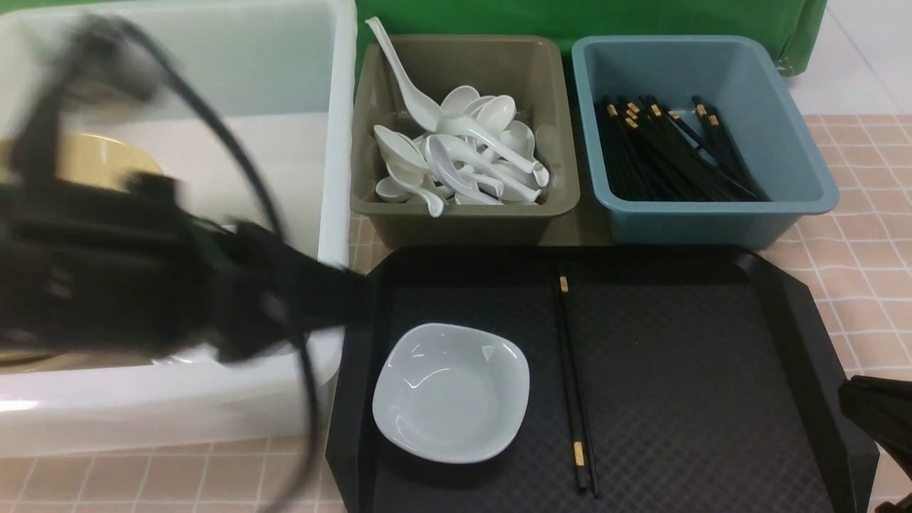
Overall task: On brown table put chopsticks spoon bowls plates into blue grey white boxes.
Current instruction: 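Grasp the small white bowl on the black tray by its rim with the left gripper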
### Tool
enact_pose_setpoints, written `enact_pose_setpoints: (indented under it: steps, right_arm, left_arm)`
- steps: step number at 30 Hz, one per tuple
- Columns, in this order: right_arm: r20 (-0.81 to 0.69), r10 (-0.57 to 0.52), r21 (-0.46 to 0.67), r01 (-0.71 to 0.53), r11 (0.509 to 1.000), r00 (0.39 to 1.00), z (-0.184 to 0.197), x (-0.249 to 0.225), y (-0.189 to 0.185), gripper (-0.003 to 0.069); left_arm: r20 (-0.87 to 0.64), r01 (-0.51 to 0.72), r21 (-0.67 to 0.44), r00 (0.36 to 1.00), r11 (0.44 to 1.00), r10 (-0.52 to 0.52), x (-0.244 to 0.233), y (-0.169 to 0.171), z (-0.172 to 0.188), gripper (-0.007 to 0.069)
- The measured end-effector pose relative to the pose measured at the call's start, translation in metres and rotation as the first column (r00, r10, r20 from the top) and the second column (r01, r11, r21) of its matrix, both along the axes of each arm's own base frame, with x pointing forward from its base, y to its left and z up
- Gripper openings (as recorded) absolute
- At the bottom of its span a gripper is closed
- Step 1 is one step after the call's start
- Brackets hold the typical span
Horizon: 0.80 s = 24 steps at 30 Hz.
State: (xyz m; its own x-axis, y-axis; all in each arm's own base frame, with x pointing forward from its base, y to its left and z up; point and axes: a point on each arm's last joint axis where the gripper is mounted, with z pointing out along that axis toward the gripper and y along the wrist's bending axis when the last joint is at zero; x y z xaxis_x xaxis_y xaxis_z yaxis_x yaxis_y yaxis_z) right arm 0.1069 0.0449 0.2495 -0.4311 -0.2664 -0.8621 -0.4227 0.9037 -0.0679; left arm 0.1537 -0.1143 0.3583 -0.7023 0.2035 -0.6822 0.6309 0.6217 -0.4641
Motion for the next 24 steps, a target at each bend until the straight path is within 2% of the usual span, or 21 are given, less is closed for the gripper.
enact_pose_setpoints:
  steps: [2,4,8,11,15,24]
  right_arm:
    - [-0.003,-0.002,0.003,0.002,1.000,1.000,0.000,0.000,0.000,0.0088]
    - [-0.003,-0.003,0.003,0.003,1.000,1.000,0.000,0.000,0.000,0.0088]
    - [-0.033,-0.004,-0.007,0.004,1.000,0.999,-0.003,-0.001,-0.001,0.0088]
    - [-0.055,-0.005,-0.010,0.004,1.000,0.998,-0.005,-0.003,-0.001,0.0088]
    - [-0.066,-0.005,-0.014,0.005,1.000,0.998,-0.005,-0.003,-0.001,0.0088]
    - [-0.071,-0.006,-0.015,0.005,1.000,0.997,-0.006,-0.003,-0.001,0.0088]
  left_arm:
    - [-0.024,0.092,0.029,0.996,0.995,-0.091,0.002,-0.021,-0.011,0.0111]
    - [-0.050,0.134,0.057,0.990,0.989,-0.131,0.008,-0.037,-0.023,0.0091]
    - [-0.089,0.211,0.184,0.976,0.960,-0.197,0.029,-0.075,-0.061,0.0036]
    - [-0.098,0.199,0.265,0.979,0.943,-0.179,0.051,-0.090,-0.084,0.0006]
    - [-0.095,0.151,0.380,0.988,0.913,-0.124,0.083,-0.102,-0.117,0.0007]
    - [-0.064,0.081,0.435,0.996,0.897,-0.058,0.115,-0.117,-0.162,0.0006]
